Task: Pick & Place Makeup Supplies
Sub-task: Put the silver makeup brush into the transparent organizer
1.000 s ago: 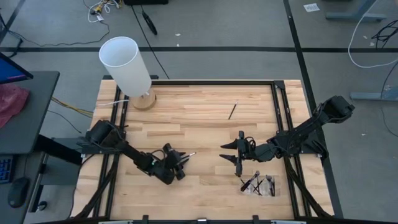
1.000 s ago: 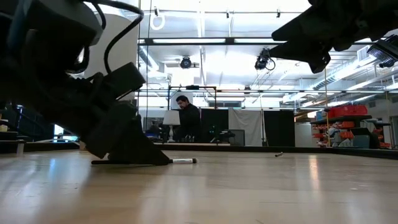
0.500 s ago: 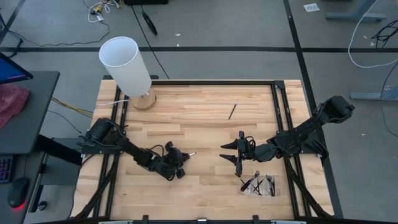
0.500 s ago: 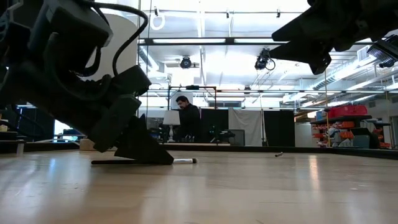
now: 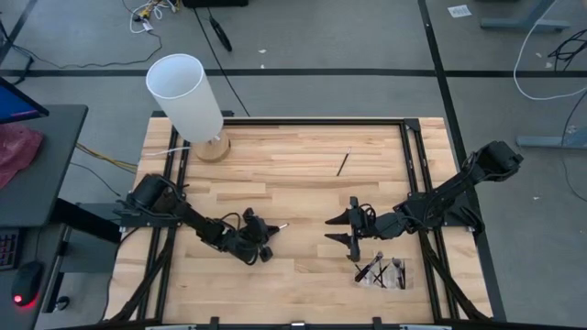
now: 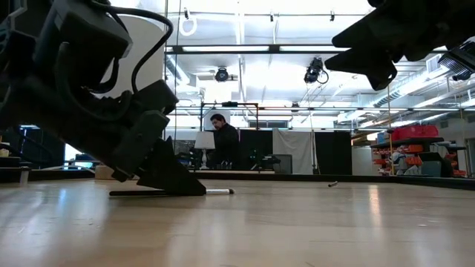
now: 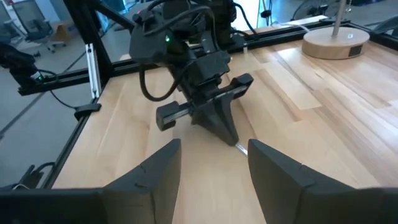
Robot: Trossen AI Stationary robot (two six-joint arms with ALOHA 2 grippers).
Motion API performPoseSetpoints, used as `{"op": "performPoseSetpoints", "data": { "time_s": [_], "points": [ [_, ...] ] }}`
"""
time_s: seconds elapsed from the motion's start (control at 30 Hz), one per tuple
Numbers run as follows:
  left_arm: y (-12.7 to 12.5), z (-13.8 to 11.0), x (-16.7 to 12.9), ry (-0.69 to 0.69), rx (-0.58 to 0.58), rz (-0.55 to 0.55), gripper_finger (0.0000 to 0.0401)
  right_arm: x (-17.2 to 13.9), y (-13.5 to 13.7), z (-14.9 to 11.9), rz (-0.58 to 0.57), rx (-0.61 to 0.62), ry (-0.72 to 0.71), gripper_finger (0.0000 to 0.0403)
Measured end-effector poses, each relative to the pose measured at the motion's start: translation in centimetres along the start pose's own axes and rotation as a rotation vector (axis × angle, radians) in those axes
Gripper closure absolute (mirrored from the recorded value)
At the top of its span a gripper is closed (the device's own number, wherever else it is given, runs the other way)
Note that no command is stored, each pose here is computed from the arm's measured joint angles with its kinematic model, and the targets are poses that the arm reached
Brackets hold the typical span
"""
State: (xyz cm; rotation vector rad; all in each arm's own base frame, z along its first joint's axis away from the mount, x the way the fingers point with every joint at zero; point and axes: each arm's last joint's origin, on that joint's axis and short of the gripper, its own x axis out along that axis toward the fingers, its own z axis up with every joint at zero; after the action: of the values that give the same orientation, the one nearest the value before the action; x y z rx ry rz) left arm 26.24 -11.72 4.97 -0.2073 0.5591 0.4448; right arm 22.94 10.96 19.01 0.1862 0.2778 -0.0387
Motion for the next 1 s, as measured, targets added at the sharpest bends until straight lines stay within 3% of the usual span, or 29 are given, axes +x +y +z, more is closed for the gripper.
{"op": "performPoseSetpoints", "data": {
  "time_s": [0.33,0.63,0.8,1.0],
  "points": [
    [-0.8,1.4,0.2,-0.146,-0.035,-0.091,0.0388,0.0,0.0,0.0,0.001,-0.007,0.002,0.0216],
    [-0.7,6.2,0.5,-0.443,-0.116,-0.232,0.0389,0.4,-0.1,-0.6,0.014,-0.023,0.044,0.0216],
    [-0.3,8.8,-0.1,-0.636,-0.131,-0.368,0.0385,1.6,-0.7,-1.7,-0.003,-0.02,0.089,0.0216],
    [-0.9,10.8,-0.3,-0.709,-0.104,-0.466,0.0388,3.7,-1.0,-1.7,0.001,-0.013,-0.058,0.0216]
  ]
}}
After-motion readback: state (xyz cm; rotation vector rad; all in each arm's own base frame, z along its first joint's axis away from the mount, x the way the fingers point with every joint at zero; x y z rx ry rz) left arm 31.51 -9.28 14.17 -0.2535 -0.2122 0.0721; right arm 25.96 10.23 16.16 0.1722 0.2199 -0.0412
